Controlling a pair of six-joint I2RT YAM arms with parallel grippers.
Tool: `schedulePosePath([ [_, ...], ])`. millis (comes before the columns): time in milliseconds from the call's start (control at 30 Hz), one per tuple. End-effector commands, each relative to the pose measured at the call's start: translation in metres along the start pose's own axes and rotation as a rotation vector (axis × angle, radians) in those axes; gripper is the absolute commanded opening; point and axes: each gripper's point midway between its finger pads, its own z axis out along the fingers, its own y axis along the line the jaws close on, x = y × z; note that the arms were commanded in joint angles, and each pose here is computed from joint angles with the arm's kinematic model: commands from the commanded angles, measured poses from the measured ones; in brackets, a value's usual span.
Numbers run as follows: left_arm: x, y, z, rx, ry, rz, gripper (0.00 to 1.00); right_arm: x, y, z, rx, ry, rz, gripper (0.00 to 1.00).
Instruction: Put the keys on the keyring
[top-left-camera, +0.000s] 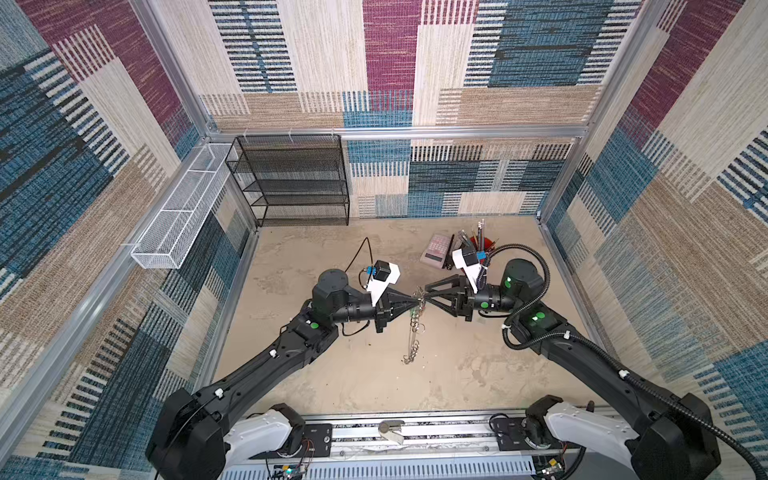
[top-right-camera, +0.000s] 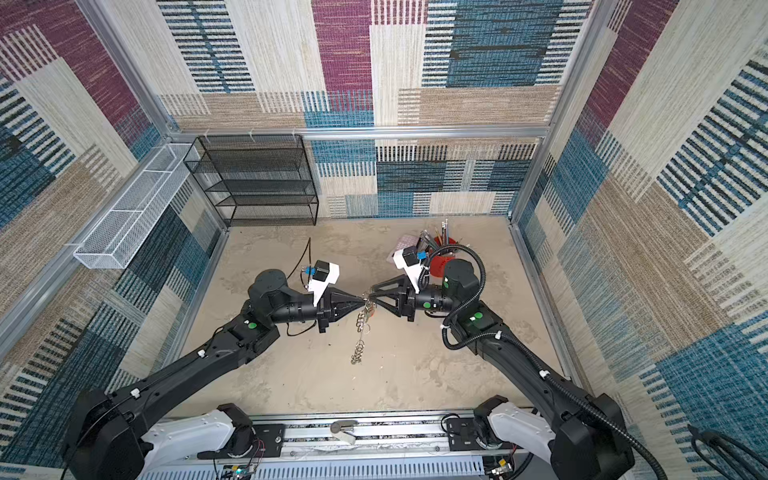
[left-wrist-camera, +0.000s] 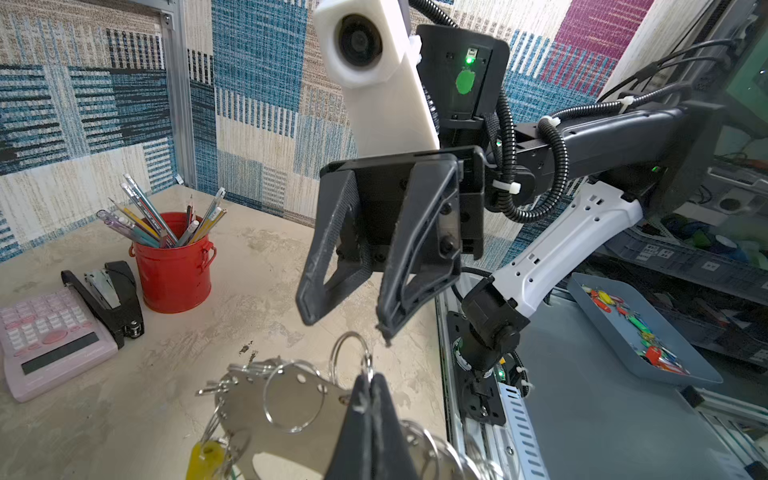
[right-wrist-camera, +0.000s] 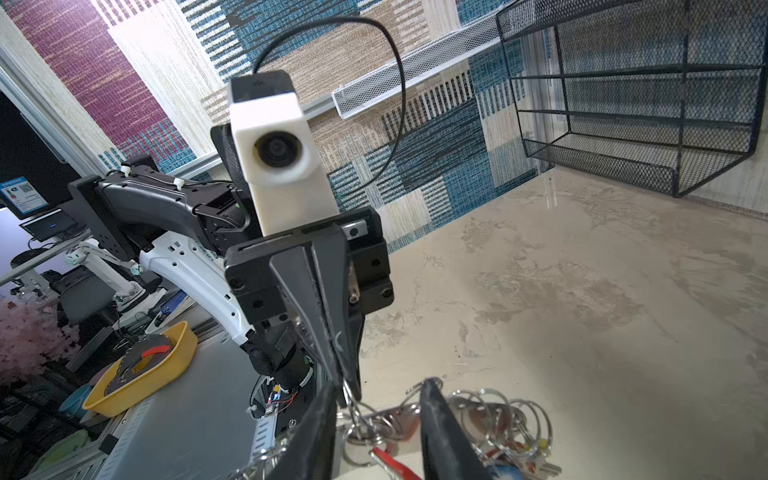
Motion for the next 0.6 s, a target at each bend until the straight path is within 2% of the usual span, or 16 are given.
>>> schedulePosePath([
  [0, -0.010, -0.003, 0.001, 0.017, -0.043, 0.012, 0.00, -0.007, 0.003, 0.002, -0.018, -0.018, -0.013, 0.34],
  [133, -0.009, 0.005, 0.001, -0.027, -0.043, 0.000, 0.00, -0.007, 0.001, 0.000, 0.003, -0.020, -0.009, 0.34],
  [200, -0.009, 0.009, 0.000, -0.047, -0.056, -0.012, 0.00, -0.006, 0.000, -0.004, 0.033, -0.024, -0.014, 0.39],
  [333, -0.013, 0.005, -0.001, -0.016, -0.093, -0.034, 0.00, 0.004, -0.004, -0.010, 0.081, -0.005, -0.004, 0.46],
  [567, -0.034, -0.004, -0.002, 0.051, -0.188, -0.055, 0.00, 0.034, -0.012, -0.012, 0.100, 0.033, 0.059, 0.45],
])
